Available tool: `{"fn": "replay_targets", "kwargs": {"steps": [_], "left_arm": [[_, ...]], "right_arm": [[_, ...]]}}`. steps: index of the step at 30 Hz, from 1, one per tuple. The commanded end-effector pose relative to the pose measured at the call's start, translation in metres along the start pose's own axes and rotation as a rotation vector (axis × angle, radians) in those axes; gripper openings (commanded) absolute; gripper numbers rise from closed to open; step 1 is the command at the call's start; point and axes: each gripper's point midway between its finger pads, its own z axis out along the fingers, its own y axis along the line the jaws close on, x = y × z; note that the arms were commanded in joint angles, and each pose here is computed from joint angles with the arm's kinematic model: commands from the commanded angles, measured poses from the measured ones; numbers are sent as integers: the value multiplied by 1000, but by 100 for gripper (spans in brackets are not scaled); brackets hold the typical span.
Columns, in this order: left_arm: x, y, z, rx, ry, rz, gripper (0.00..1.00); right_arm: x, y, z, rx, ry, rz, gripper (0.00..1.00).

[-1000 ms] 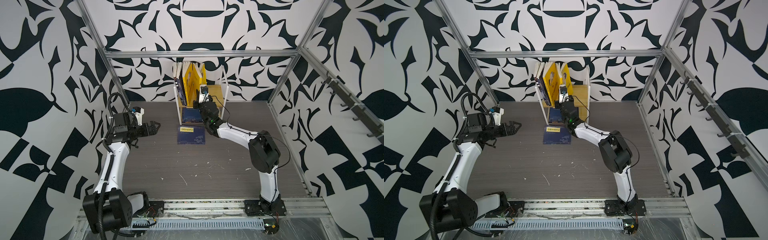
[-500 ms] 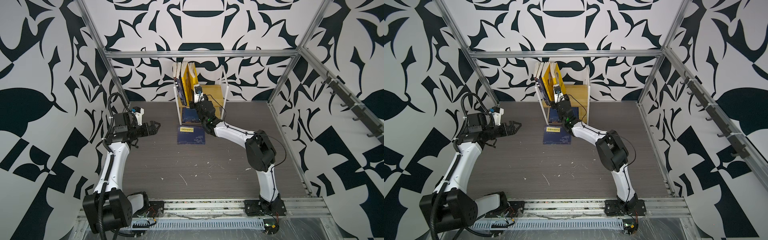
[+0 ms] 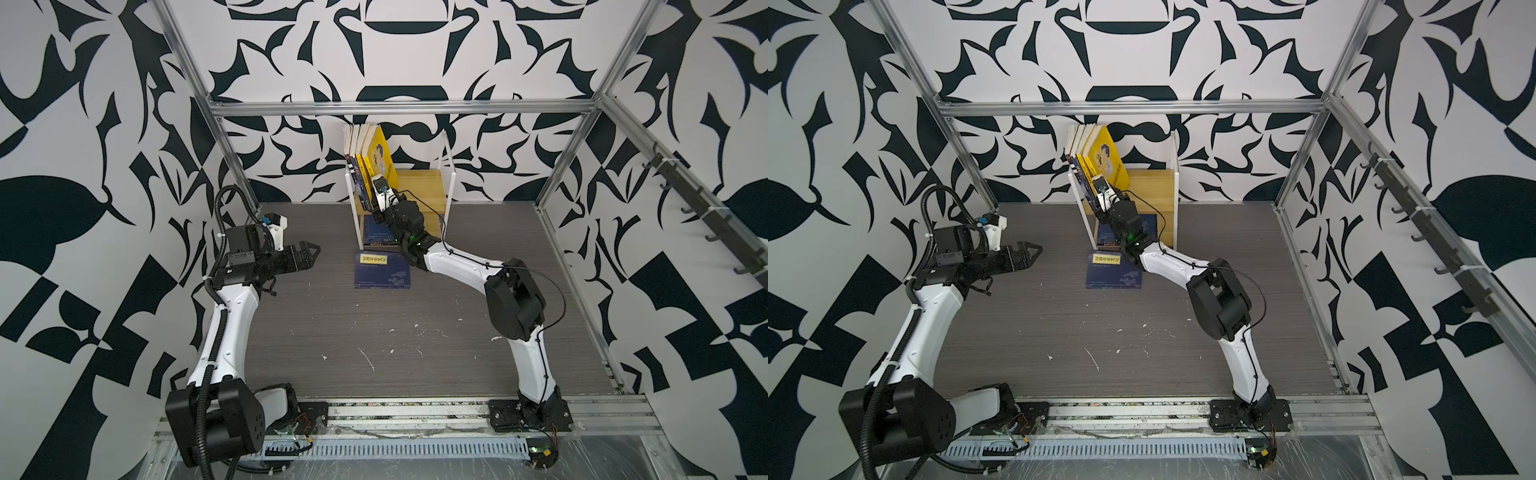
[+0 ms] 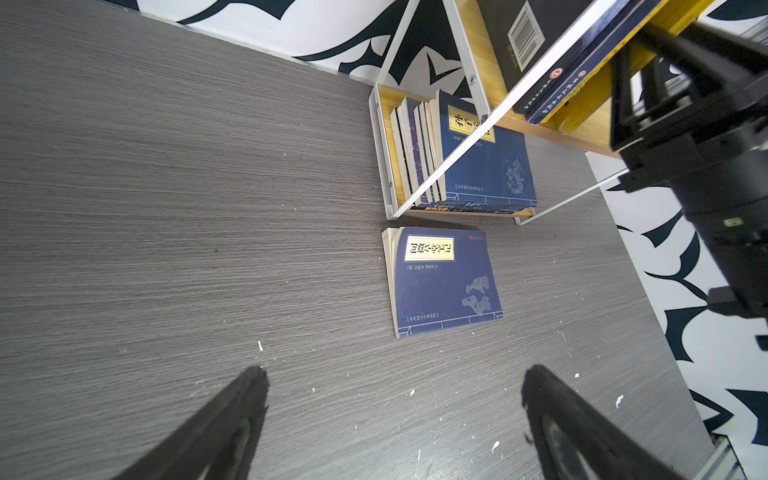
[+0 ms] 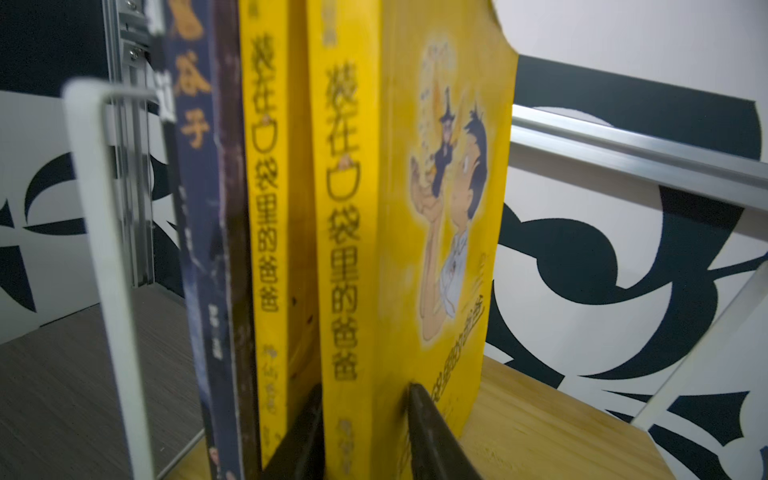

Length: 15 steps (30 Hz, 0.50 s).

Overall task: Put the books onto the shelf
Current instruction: 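Lower the yellow book into the shelf beside the other yellow book with the right gripper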

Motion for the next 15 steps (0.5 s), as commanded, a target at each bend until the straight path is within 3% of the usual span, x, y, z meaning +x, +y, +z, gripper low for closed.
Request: {"fn": "replay_targets", "kwargs": {"steps": [1, 15], "left_arm": [[3, 1, 1, 9, 1, -14, 100], [2, 8, 2, 6, -2, -50, 100]], "right_arm": [[-5, 16, -10, -73, -3, -33, 44], [0, -2, -76, -112, 40, -36, 48]]}}
